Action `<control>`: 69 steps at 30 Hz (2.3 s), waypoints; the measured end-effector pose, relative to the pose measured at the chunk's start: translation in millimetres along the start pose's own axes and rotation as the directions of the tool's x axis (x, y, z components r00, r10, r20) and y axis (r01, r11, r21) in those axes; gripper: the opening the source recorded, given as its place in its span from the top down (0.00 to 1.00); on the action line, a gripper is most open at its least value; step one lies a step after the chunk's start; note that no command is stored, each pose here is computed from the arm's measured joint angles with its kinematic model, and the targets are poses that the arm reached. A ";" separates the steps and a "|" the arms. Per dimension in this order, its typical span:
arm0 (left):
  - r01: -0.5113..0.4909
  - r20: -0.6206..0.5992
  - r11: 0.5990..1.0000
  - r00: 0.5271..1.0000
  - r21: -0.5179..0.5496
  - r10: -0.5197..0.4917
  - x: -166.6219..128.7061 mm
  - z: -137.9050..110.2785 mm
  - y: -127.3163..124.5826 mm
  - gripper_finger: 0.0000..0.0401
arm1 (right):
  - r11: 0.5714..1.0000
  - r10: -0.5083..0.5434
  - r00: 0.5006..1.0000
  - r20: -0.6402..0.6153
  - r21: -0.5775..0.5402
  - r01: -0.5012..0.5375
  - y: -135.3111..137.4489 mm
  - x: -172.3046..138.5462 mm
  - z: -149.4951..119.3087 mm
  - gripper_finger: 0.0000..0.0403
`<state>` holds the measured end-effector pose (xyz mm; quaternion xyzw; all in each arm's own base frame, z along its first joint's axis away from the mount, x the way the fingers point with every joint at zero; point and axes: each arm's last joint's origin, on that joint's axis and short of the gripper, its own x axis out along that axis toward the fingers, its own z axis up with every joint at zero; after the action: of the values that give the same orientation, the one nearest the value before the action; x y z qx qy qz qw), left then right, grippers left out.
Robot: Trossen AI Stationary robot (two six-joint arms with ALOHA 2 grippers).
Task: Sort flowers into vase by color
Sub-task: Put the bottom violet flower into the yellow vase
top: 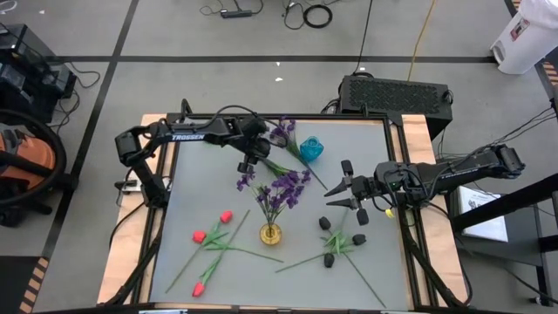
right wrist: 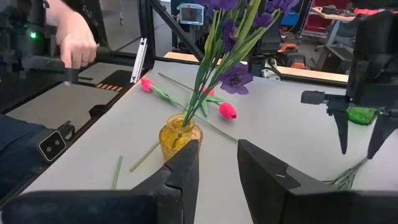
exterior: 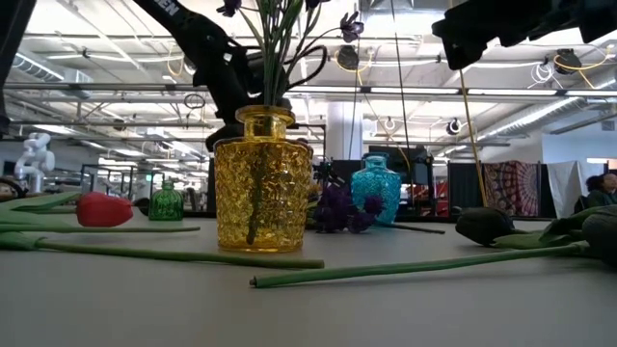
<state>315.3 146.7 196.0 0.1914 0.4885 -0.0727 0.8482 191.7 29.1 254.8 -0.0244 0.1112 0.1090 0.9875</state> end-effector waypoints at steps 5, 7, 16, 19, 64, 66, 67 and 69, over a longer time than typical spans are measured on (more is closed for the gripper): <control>0.036 -0.032 0.999 0.999 -0.001 -0.036 14.3 -4.5 -1.3 0.60 | 1.000 0.000 1.000 -0.006 0.000 0.000 0.0 -0.1 -0.6 0.75; 0.046 -0.042 0.999 0.998 -0.003 -0.046 18.6 -4.6 -0.3 0.60 | 1.000 0.000 1.000 -0.008 0.001 0.000 0.0 0.0 -0.7 0.75; 0.075 -0.069 0.997 0.995 0.004 -0.074 39.9 -4.7 4.3 0.60 | 1.000 0.001 0.999 -0.034 0.006 -0.001 0.1 -0.1 -3.2 0.75; 0.089 -0.082 0.996 0.993 0.000 -0.088 43.2 -6.5 3.1 0.60 | 1.000 0.001 0.999 -0.037 0.006 -0.001 0.2 -0.1 -3.6 0.75; 0.084 -0.161 0.996 0.983 -0.030 -0.088 61.8 -7.6 -5.5 0.98 | 1.000 0.001 0.999 -0.038 0.020 -0.001 0.2 -0.1 -3.7 0.75; 0.083 -0.164 0.995 0.982 -0.050 -0.090 62.0 -6.6 -7.0 0.97 | 1.000 0.002 0.999 -0.038 0.029 0.000 0.1 -0.1 -3.7 0.75; 0.084 -0.168 0.995 0.981 -0.053 -0.092 62.0 -6.0 -8.1 0.97 | 0.999 0.001 0.999 -0.038 0.034 0.000 0.2 -0.1 -3.7 0.75; 0.090 -0.178 0.995 0.979 -0.047 -0.097 61.2 -4.2 -11.1 0.97 | 0.999 0.001 0.999 -0.038 0.037 0.000 0.2 -0.1 -3.7 0.75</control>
<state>339.8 142.1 138.9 0.1575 0.5731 -0.0851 0.7997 190.7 29.0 251.3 -0.0081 0.1320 0.1068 0.9854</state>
